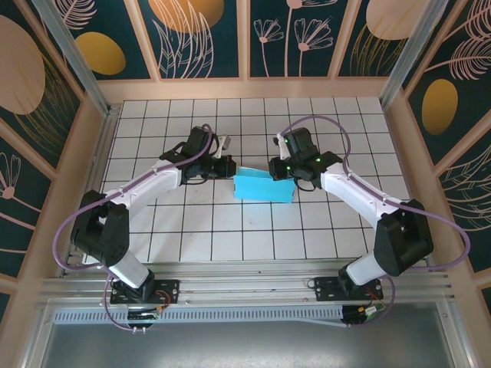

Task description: Fold the paper box

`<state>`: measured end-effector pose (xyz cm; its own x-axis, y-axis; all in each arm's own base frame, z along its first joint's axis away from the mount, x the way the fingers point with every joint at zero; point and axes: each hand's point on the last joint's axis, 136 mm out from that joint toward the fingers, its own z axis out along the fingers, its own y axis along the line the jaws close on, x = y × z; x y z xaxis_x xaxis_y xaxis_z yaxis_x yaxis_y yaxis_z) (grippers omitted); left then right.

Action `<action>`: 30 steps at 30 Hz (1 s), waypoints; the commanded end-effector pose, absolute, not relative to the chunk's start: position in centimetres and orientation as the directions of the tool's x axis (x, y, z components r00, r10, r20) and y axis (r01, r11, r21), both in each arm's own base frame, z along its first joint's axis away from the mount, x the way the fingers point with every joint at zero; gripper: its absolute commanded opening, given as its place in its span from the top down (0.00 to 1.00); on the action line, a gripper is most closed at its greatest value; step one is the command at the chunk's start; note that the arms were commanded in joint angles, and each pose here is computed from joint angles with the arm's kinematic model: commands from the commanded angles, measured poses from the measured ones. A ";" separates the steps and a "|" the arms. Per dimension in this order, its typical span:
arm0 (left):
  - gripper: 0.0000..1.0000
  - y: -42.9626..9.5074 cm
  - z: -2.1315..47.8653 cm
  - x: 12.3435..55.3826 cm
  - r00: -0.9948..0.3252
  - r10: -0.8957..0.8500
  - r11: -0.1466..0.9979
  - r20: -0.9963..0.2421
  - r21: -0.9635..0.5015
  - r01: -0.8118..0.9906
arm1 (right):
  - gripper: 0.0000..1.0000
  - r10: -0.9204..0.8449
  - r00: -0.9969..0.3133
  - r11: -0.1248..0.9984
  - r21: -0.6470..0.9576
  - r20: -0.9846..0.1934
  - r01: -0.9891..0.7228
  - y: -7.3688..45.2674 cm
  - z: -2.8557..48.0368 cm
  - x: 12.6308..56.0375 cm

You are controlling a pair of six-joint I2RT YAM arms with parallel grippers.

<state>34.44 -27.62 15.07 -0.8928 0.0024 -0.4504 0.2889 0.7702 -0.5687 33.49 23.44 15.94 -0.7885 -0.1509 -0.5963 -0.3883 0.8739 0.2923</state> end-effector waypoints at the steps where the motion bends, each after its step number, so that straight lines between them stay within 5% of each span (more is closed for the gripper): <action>1: 0.94 -30.1 16.8 33.8 -0.888 0.012 0.673 -0.459 -0.653 0.347 | 0.87 -0.221 -0.861 0.894 0.257 -0.459 -0.366 22.4 11.9 30.7; 10: 0.94 -27.4 14.5 34.7 -0.885 -0.004 0.793 -0.465 -0.540 0.281 | 0.87 -0.221 -0.861 0.894 0.256 -0.459 -0.366 22.4 11.9 30.5; 30: 0.96 -25.6 12.7 34.0 -0.890 0.017 0.843 -0.455 -0.473 0.258 | 0.87 -0.221 -0.859 0.895 0.253 -0.461 -0.366 22.4 12.1 30.6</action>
